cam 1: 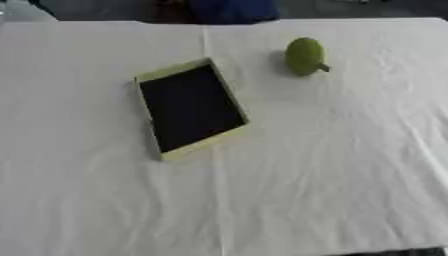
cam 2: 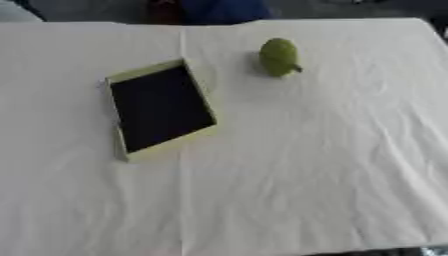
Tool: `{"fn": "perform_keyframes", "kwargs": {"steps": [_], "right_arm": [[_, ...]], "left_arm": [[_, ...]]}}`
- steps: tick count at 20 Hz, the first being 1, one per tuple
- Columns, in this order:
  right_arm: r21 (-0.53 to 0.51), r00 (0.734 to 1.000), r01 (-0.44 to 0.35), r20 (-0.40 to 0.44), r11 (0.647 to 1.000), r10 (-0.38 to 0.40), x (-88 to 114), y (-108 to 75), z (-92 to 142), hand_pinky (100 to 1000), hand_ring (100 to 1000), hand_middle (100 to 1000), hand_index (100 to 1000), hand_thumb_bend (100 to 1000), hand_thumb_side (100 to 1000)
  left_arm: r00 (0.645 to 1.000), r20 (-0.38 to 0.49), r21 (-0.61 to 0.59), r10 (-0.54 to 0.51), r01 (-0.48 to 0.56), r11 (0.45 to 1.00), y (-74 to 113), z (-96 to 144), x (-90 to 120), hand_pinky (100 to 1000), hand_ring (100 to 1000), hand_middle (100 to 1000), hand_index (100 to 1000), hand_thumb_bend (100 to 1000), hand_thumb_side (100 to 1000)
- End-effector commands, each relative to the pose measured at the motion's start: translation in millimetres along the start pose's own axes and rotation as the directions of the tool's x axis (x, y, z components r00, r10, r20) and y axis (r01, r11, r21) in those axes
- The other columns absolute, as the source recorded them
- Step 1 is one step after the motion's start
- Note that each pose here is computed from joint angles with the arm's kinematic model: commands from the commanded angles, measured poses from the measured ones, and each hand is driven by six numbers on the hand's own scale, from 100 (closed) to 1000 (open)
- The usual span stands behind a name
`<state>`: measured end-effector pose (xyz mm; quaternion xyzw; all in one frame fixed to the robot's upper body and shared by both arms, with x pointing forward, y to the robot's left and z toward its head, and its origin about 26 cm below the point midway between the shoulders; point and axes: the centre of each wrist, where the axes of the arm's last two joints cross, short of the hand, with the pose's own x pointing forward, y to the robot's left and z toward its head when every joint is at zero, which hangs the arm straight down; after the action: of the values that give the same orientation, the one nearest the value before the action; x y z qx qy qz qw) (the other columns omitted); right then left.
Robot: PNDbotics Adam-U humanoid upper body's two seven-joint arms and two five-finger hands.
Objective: Pick up objects on the table and place them in the box.
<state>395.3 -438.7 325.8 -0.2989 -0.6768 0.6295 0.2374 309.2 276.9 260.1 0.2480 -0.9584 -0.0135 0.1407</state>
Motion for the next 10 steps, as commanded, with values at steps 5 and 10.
{"fn": "perform_keyframes", "kwargs": {"steps": [5, 10], "right_arm": [[0.241, 0.977, -0.149, 0.187, 0.959, 0.105, 2.6, -12.0, -11.1, 881, 940, 894, 918, 389, 254], [0.254, 0.975, -0.138, 0.203, 0.957, 0.087, 2.0, -9.4, -25.5, 879, 935, 890, 918, 368, 258]], "left_arm": [[1.0, 0.03, -0.009, -0.003, 0.003, 1.0, 3.5, -6.1, 4.2, 723, 689, 658, 810, 527, 100], [1.0, 0.027, -0.012, 0.002, -0.002, 1.0, 2.6, -5.5, 4.4, 722, 693, 657, 809, 525, 100]]}}
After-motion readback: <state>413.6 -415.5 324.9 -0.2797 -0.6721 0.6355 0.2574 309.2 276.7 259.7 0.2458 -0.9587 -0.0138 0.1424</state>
